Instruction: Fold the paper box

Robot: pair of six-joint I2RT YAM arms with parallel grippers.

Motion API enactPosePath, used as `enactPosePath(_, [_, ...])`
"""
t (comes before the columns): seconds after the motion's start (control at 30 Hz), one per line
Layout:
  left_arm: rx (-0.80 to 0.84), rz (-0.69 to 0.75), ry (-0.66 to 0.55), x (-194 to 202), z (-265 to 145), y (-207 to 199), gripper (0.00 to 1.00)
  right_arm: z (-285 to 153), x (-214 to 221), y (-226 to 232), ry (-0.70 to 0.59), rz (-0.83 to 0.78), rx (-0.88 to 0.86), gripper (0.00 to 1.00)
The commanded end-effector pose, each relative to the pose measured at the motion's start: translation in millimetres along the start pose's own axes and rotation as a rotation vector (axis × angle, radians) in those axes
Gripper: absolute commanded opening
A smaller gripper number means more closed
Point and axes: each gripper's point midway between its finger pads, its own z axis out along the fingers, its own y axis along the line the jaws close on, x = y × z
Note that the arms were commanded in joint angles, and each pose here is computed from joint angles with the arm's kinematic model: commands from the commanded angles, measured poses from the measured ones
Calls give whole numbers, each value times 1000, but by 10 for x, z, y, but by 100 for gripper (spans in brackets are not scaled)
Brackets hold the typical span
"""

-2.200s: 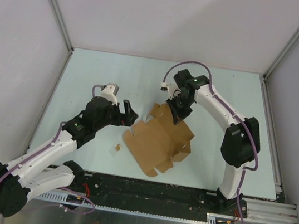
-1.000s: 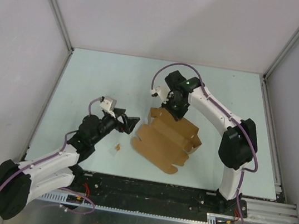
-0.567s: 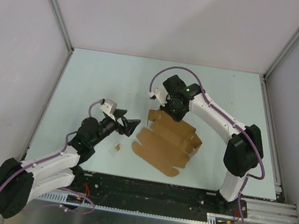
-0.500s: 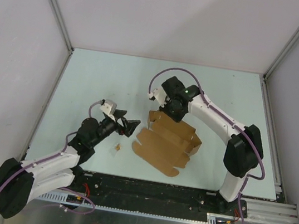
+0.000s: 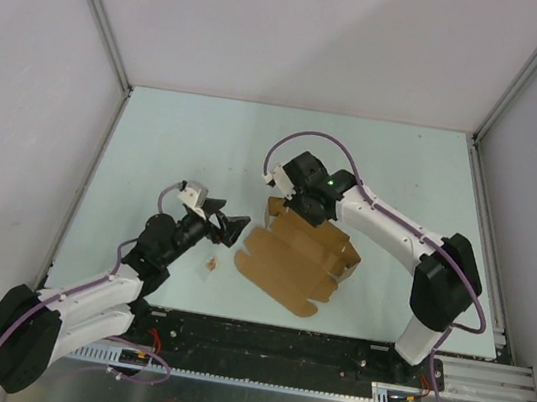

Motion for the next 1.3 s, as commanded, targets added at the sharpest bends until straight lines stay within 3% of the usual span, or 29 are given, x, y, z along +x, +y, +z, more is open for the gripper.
enactPosePath(0.0, [-26,17,-47,-134,39,60,89,-216,-150,-151,-121,86,125,2])
enactPosePath(0.2, [-48,14,-43,-144,76,111,79,-258,-203,-199,-183,187,195,0])
enactPosePath(0.53, [-13,84,-59,-255,322,153,66,-149,-217,-150,-244,174,276,0])
enactPosePath(0.83, [173,106,-10,-147,619,191,54,-206,-193,-128,-290,84,274,3])
enactPosePath(1.0, [255,79,-15,-125,647,119,54,-184,-176,-226,-273,71,340,0])
enactPosePath(1.13, [247,68,-14,-96,696,152,46,-141,-165,-331,-251,80,412,0])
enactPosePath(1.27, [236,66,-42,-166,763,180,47,-117,-213,-339,-263,65,415,0])
